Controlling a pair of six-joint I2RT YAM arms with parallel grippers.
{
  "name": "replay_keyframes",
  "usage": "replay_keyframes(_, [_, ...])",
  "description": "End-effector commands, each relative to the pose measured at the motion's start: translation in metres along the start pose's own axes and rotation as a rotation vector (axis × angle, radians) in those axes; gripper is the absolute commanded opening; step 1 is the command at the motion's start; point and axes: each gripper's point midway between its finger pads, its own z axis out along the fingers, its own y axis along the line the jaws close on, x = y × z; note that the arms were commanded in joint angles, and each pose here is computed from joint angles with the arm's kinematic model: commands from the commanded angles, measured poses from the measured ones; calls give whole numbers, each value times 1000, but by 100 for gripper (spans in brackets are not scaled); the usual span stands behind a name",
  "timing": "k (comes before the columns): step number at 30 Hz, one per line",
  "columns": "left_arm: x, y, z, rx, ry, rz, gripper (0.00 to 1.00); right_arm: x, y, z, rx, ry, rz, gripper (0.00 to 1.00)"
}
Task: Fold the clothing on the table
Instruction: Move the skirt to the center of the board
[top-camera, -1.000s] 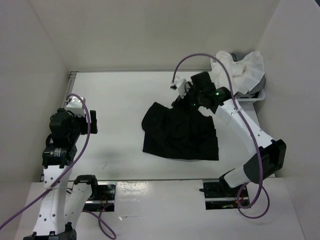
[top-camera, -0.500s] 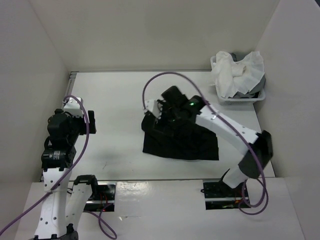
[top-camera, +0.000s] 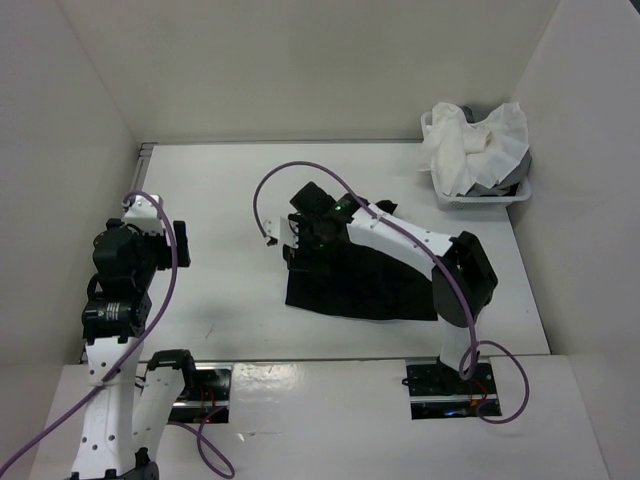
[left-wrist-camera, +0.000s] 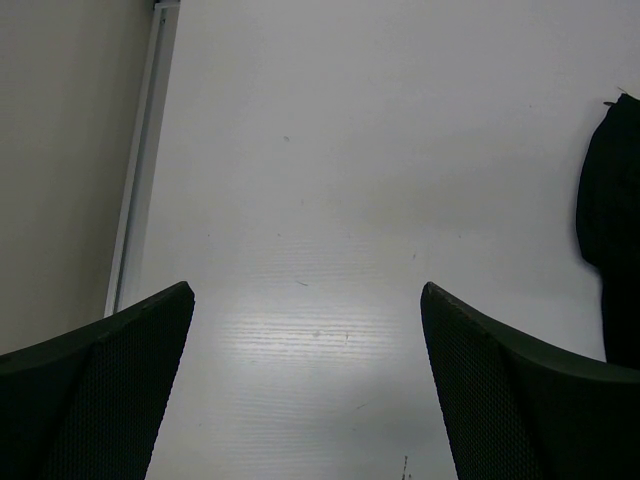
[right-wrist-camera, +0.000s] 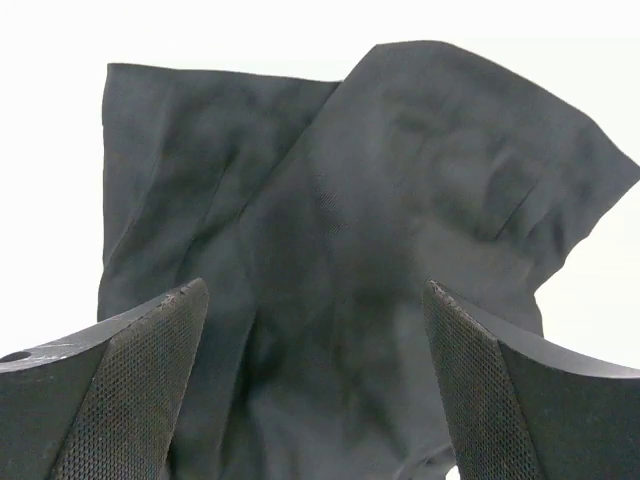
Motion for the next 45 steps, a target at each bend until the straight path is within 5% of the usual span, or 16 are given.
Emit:
replay_keyframes(1, [-13, 3, -1, -8, -43, 7, 100, -22, -15, 10, 4, -63, -41, 91])
replay_keyframes(12, [-13, 2, -1, 1, -44, 17, 100, -12, -1, 60, -119, -27, -17, 89])
replay_keyframes(17, [-13, 0, -1, 10, -45, 17, 100, -6, -3, 77, -125, -8, -14, 75])
replay_keyframes(20, [-13, 0, -1, 10, -45, 17, 100, -10, -11, 85, -100, -3, 22, 46])
replay_keyframes(21, [-13, 0, -1, 10, -45, 17, 100, -11, -13, 86, -88, 1, 60, 21])
replay_keyframes(24, [-13, -2, -1, 19, -46, 17, 100, -34, -36, 85, 4, -64, 145, 0])
replay_keyframes(34, [0, -14, 10, 93, 19, 23, 100, -101, -101, 35, 286, -303, 656, 0])
replay_keyframes(45, [15, -67, 52, 316, 181, 41, 100, -63, -151, -2, 672, -295, 1001, 0])
